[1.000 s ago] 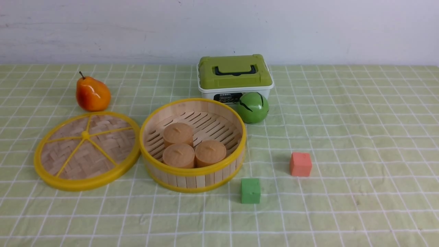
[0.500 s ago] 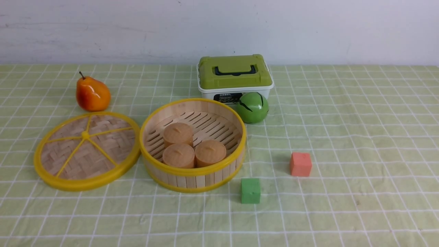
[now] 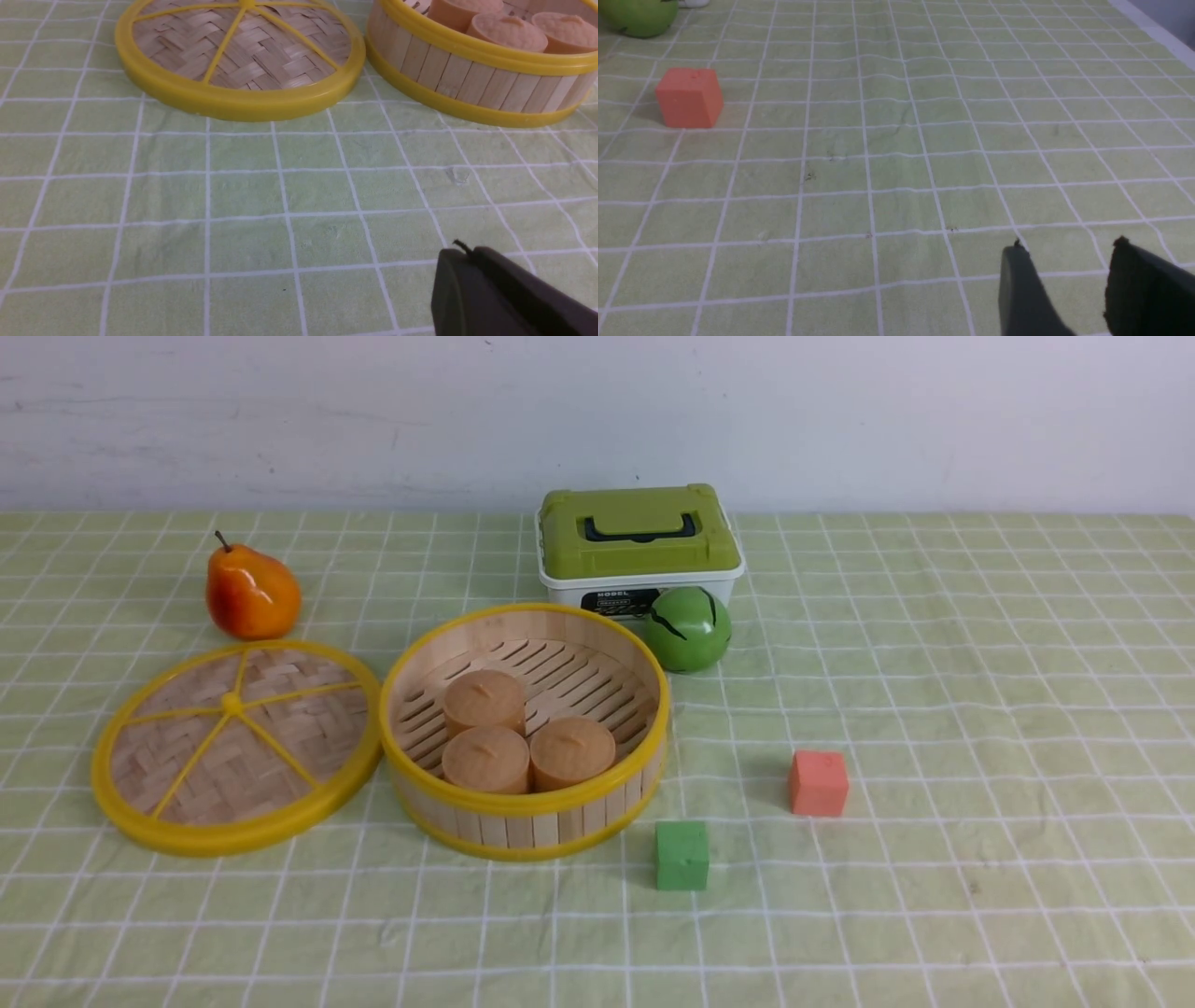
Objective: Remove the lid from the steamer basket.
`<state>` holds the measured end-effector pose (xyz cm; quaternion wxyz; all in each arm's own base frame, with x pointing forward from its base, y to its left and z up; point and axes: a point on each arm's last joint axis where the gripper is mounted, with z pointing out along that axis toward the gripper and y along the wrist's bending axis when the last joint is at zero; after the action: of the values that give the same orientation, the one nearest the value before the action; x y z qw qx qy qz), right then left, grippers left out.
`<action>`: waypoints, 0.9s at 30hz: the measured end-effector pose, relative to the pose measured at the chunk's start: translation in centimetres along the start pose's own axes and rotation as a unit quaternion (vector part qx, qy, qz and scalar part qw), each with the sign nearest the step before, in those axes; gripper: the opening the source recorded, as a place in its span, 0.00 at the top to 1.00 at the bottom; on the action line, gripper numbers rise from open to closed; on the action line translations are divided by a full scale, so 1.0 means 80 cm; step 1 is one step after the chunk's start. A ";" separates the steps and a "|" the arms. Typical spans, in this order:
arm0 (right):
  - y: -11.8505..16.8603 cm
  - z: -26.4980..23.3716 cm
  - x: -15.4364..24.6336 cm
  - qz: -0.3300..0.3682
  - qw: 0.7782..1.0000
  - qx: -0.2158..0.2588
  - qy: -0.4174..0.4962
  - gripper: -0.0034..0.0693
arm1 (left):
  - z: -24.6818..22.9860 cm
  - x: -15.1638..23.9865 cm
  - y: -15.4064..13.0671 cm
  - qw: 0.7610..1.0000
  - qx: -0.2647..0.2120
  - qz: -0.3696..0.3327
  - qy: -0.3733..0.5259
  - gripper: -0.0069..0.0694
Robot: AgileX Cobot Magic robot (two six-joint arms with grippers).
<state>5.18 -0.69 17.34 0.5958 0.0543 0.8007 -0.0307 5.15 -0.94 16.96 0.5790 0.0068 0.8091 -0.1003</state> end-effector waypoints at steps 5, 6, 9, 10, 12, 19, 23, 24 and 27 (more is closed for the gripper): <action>0.000 0.000 0.000 0.000 1.000 0.000 0.000 0.62 | 0.000 0.000 0.000 1.000 0.000 0.000 0.000 0.91; 0.000 0.000 0.000 0.000 1.000 0.000 0.000 0.62 | 0.000 0.000 0.000 1.000 0.000 0.000 0.000 0.91; 0.000 0.000 0.000 0.000 1.000 0.000 0.000 0.62 | 0.000 0.000 0.000 1.000 0.000 0.000 0.000 0.91; 0.000 0.000 0.000 0.000 1.000 0.000 0.000 0.62 | 0.000 0.000 0.000 1.000 0.000 0.000 0.000 0.91; 0.000 0.000 0.000 0.000 1.000 0.000 0.000 0.62 | 0.000 0.000 0.000 1.000 0.000 0.000 0.000 0.91; 0.000 0.000 0.000 0.000 1.000 0.000 0.000 0.62 | 0.000 0.000 0.000 1.000 0.000 0.000 0.000 0.91; 0.000 0.000 0.000 0.000 1.000 0.000 0.000 0.62 | 0.000 0.000 0.000 1.000 0.000 0.000 0.000 0.90; 0.000 0.000 0.000 0.000 1.000 0.000 0.000 0.62 | 0.000 0.000 0.000 1.000 0.000 0.000 0.000 0.90; 0.000 0.000 0.000 0.000 1.000 0.000 0.000 0.62 | 0.000 0.000 0.000 1.000 0.000 0.000 0.000 0.90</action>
<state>5.18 -0.69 17.34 0.5958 0.0543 0.8007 -0.0307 5.15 -0.94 16.96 0.5790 0.0068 0.8091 -0.1003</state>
